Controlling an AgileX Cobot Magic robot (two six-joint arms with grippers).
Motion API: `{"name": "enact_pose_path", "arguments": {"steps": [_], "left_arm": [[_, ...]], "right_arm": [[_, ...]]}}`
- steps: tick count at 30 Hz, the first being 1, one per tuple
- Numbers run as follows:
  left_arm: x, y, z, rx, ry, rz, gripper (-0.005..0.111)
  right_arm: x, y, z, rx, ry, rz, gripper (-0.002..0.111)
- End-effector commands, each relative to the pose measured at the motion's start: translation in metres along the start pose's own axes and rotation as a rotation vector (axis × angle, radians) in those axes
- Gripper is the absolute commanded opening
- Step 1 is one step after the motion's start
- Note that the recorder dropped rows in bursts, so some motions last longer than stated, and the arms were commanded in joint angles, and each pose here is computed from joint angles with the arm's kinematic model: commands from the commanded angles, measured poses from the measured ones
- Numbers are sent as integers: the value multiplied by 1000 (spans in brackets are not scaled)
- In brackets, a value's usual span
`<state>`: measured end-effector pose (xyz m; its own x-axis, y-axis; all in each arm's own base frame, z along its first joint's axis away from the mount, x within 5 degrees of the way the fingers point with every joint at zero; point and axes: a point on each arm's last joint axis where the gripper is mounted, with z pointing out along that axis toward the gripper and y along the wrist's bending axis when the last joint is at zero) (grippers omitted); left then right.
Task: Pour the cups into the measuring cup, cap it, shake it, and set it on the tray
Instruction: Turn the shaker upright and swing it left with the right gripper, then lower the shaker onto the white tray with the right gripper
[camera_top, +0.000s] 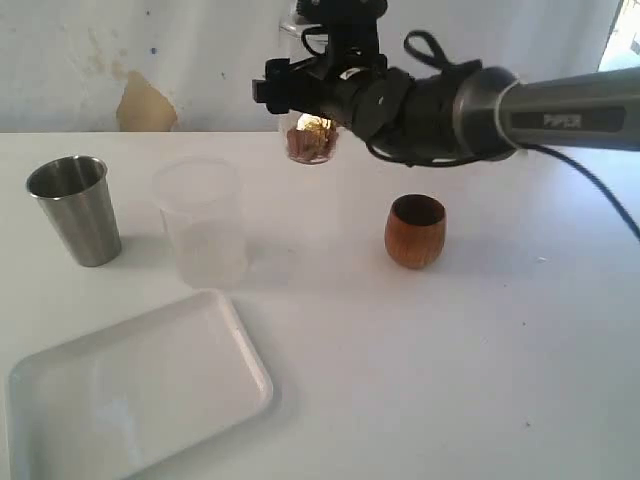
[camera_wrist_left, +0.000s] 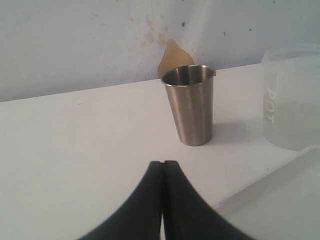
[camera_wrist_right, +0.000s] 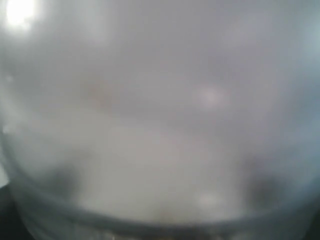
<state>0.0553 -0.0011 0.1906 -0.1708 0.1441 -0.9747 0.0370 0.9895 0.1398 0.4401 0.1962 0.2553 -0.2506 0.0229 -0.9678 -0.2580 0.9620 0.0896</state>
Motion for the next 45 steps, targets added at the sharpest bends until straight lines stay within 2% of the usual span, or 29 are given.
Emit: {"name": "enact_pose_path", "arguments": {"steps": [1, 6, 8, 11, 14, 18, 19, 21, 23, 25, 27, 28, 29, 30, 31, 32, 33, 36, 37, 39, 42, 45], "left_arm": [[1, 0, 0, -1, -7, -3, 0], [1, 0, 0, -1, -7, -3, 0], [1, 0, 0, -1, -7, -3, 0], [1, 0, 0, -1, -7, -3, 0], [1, 0, 0, -1, -7, -3, 0], [1, 0, 0, -1, -7, -3, 0], [1, 0, 0, -1, -7, -3, 0], [1, 0, 0, -1, -7, -3, 0], [1, 0, 0, -1, -7, -3, 0], [1, 0, 0, -1, -7, -3, 0], [1, 0, 0, -1, -7, -3, 0], [1, 0, 0, -1, -7, -3, 0], [1, 0, 0, -1, -7, -3, 0], [1, 0, 0, -1, -7, -3, 0], [1, 0, 0, -1, -7, -3, 0], [1, 0, 0, -1, -7, -3, 0], [1, 0, 0, -1, -7, -3, 0], [1, 0, 0, -1, -7, -3, 0], [1, 0, 0, -1, -7, -3, 0], [1, 0, 0, -1, -7, -3, 0], [1, 0, 0, -1, -7, -3, 0], [1, 0, 0, -1, -7, -3, 0]], "right_arm": [[-35, 15, -32, -146, 64, -39, 0], [-48, 31, -57, -272, 147, -57, 0], [-50, 43, -65, -321, 154, -120, 0], [-50, 71, -79, -415, 144, -253, 0], [-46, 106, -96, -488, 97, -319, 0], [-31, 135, -109, -436, 14, -271, 0], [-19, 146, -116, -385, -42, -273, 0], [-3, 154, -125, -337, -96, -202, 0], [8, 155, -128, -346, -118, -153, 0], [19, 158, -132, -419, -124, -127, 0], [30, 167, -136, -536, -123, -185, 0], [39, 178, -143, -675, -121, -285, 0], [42, 183, -147, -746, -119, -321, 0], [44, 192, -157, -899, -105, -293, 0], [44, 195, -163, -986, -107, -277, 0], [42, 198, -171, -1125, -138, -270, 0], [42, 197, -171, -1138, -129, -255, 0], [45, 173, -146, -940, -26, -253, 0], [48, 165, -140, -914, -9, -228, 0], [60, 160, -137, -954, -10, -184, 0], [94, 168, -128, -1038, -8, -186, 0], [120, 172, -106, -999, -51, -267, 0]]}}
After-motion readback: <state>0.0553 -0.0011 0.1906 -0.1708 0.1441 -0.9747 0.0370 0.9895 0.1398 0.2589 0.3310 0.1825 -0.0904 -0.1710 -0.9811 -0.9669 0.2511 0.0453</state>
